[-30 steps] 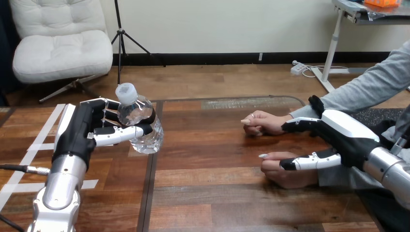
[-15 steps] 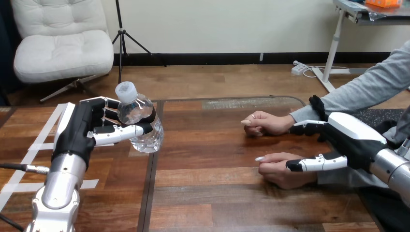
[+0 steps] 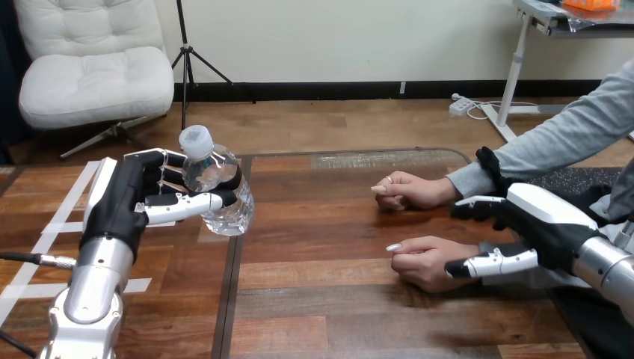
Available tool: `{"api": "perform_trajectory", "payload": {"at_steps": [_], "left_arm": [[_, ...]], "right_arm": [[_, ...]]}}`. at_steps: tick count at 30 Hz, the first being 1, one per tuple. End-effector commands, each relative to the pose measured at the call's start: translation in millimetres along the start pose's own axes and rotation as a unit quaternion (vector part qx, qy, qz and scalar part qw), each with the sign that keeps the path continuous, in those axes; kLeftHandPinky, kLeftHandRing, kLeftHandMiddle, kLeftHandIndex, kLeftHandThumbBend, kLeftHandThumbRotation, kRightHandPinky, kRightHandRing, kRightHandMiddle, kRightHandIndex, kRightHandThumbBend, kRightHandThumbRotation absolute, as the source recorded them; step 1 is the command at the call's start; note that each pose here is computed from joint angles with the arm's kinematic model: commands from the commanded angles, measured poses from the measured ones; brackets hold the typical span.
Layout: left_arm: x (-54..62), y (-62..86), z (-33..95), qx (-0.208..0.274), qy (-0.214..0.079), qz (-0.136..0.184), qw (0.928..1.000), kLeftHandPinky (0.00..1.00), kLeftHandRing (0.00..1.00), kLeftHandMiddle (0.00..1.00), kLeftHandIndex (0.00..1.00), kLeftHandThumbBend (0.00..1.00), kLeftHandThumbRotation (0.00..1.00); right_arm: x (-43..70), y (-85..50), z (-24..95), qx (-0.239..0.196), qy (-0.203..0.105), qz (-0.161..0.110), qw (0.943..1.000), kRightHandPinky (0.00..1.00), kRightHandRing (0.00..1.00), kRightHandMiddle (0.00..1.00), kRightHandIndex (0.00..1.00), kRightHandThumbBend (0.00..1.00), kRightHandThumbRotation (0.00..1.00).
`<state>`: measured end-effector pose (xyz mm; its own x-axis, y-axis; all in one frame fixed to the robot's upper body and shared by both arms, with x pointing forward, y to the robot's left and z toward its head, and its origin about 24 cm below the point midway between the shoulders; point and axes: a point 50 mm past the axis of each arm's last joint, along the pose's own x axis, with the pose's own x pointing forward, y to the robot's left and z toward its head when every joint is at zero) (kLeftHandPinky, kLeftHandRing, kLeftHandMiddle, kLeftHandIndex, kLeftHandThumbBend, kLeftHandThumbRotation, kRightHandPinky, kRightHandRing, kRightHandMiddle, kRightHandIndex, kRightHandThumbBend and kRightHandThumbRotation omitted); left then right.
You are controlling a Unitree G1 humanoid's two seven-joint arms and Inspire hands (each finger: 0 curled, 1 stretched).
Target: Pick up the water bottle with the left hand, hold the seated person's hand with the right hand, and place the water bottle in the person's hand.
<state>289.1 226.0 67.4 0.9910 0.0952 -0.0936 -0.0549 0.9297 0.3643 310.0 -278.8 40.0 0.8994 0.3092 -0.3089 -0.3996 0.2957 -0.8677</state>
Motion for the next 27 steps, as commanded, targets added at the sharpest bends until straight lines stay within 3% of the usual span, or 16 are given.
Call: {"api": "perform_trajectory", "payload": {"at_steps": [1,27], "left_arm": [[2.1,11.6,29.7,0.0,-0.061,0.018,0.998,0.31,0.37,0.43,0.44,0.68,0.0],[0.2,13.9,27.2,-0.006,-0.057,0.015,0.9982,0.31,0.37,0.42,0.44,0.68,0.0]], "right_arm": [[5.9,-36.8,6.4,-0.027,-0.008,-0.039,0.9988,0.76,0.85,0.85,0.83,1.0,0.62],[7.6,-43.9,3.6,-0.07,0.016,-0.029,0.997,0.81,0.84,0.85,0.83,1.0,0.5]]}}
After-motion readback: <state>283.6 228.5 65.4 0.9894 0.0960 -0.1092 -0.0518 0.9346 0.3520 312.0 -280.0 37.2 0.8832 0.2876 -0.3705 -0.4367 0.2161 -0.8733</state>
